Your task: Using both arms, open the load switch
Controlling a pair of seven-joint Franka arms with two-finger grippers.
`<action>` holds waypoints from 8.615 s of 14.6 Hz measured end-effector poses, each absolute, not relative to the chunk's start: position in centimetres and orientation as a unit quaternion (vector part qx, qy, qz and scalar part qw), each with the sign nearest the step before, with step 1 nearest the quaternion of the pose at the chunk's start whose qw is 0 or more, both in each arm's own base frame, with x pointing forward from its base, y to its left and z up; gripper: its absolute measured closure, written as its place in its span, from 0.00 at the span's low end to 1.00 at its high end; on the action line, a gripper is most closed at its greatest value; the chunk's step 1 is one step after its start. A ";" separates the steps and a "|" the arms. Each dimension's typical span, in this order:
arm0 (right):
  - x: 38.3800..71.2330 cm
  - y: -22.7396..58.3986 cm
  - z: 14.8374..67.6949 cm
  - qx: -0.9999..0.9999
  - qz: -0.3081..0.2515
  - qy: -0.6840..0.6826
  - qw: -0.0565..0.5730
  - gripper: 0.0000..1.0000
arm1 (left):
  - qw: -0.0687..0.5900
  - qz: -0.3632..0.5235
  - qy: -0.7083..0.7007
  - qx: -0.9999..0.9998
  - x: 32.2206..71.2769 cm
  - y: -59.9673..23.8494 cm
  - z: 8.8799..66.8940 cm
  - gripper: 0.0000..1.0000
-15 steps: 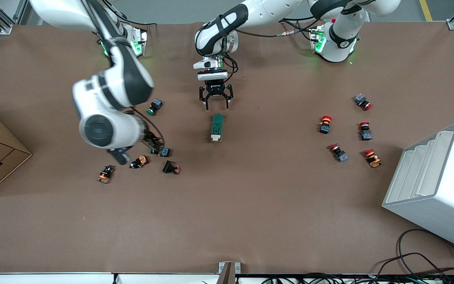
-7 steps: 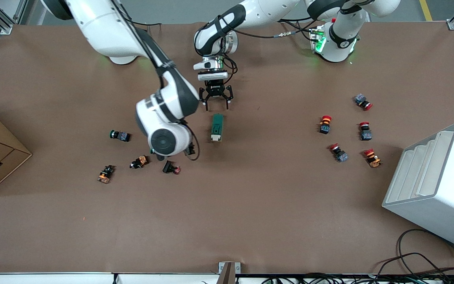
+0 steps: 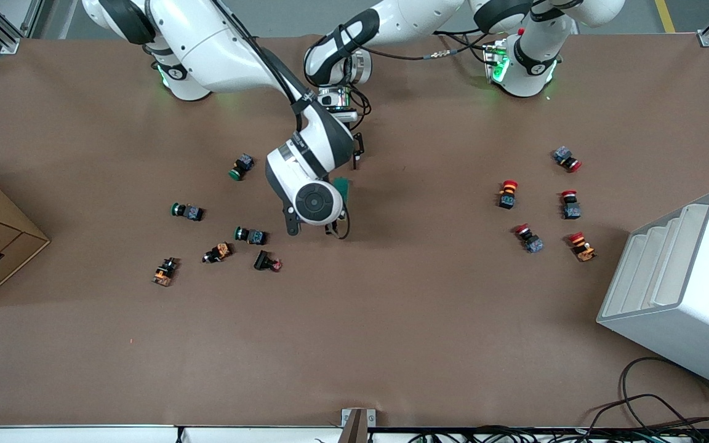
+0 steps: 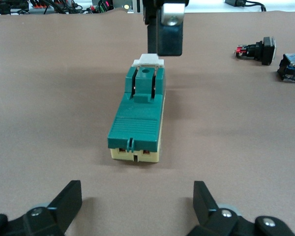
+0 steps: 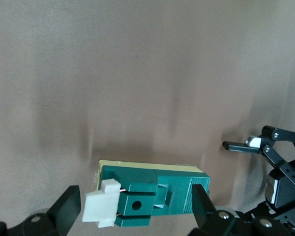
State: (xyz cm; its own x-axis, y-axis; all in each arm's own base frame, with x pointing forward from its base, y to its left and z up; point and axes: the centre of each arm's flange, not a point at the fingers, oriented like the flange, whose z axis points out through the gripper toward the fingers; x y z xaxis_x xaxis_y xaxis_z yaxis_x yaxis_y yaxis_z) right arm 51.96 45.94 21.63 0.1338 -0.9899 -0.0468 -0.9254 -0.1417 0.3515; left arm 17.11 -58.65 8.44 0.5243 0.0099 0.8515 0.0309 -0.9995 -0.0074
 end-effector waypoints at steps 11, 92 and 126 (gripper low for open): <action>51.6 46.4 21.1 0.745 -0.133 -0.643 0.121 0.00 | 0.013 -0.497 -0.007 -0.868 16.9 -58.6 8.2 0.00; 65.0 18.6 42.2 0.950 -0.196 -0.238 0.053 0.00 | 0.040 -0.488 -0.012 -0.872 18.3 -59.6 10.4 0.01; 58.8 -1.1 62.6 0.992 -0.128 -0.011 0.009 0.00 | 0.049 -0.148 -0.110 -0.982 62.3 -34.3 47.8 0.00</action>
State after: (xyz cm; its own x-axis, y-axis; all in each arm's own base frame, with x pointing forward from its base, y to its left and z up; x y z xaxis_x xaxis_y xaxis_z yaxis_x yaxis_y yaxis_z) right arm 58.83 -1.14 62.57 0.9671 -0.0246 -0.2533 -0.0199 -0.9996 0.0211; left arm 62.28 -34.32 47.80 0.9321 0.2005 0.3015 0.2295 -0.9712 -0.0638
